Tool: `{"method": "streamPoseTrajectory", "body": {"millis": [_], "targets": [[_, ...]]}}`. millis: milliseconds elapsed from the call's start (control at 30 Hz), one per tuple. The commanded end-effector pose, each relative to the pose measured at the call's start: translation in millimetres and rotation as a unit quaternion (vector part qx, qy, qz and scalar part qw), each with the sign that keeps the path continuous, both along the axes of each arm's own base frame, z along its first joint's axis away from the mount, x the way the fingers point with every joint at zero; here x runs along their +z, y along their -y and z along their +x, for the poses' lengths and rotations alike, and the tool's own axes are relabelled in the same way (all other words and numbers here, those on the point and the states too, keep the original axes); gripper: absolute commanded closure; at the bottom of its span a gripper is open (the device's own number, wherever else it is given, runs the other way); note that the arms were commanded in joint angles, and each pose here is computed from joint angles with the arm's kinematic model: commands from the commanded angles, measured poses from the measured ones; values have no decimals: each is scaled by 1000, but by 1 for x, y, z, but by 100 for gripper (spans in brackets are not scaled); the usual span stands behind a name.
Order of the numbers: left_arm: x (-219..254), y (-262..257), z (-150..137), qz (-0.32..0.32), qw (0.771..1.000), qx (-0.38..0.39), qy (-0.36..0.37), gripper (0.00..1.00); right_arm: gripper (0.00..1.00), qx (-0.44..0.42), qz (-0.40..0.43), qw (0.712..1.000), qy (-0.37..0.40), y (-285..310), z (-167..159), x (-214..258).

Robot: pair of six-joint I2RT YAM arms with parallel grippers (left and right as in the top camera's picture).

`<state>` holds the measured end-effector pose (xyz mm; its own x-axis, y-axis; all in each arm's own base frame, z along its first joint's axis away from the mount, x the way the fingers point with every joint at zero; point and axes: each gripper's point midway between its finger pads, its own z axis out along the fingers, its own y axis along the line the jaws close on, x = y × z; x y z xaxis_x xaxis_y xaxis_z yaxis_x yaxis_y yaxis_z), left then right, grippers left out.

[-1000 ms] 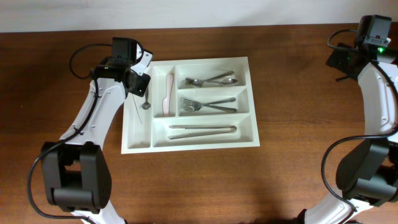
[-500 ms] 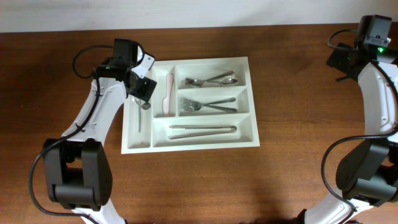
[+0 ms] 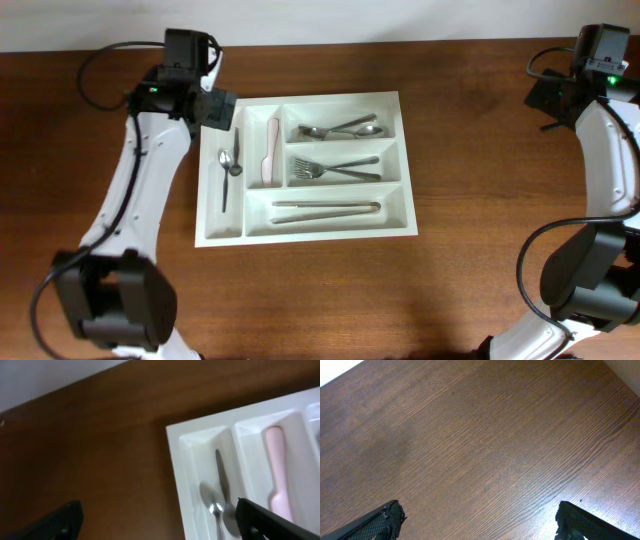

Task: Pack container
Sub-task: 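Lower the fork beside the spoon and open the left gripper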

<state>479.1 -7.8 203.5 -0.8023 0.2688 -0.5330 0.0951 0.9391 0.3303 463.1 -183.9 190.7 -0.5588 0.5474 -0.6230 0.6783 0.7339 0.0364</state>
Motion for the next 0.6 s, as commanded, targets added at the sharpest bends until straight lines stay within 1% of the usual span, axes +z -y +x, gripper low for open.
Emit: {"method": "streamPoseTrajectory", "body": {"millis": [0, 133, 233, 567], "targets": [[34, -8, -18, -39, 996, 75, 36, 1, 1, -2, -2, 1000, 4, 2, 0, 4], [21, -19, -43, -69, 987, 144, -4, 1, 1, -2, -2, 1000, 4, 2, 0, 4], [13, -21, -57, -63, 986, 151, -36, 1, 1, -2, -2, 1000, 4, 2, 0, 4], [10, -21, -62, -60, 986, 151, -46, 1, 1, -2, -2, 1000, 4, 2, 0, 4]]}}
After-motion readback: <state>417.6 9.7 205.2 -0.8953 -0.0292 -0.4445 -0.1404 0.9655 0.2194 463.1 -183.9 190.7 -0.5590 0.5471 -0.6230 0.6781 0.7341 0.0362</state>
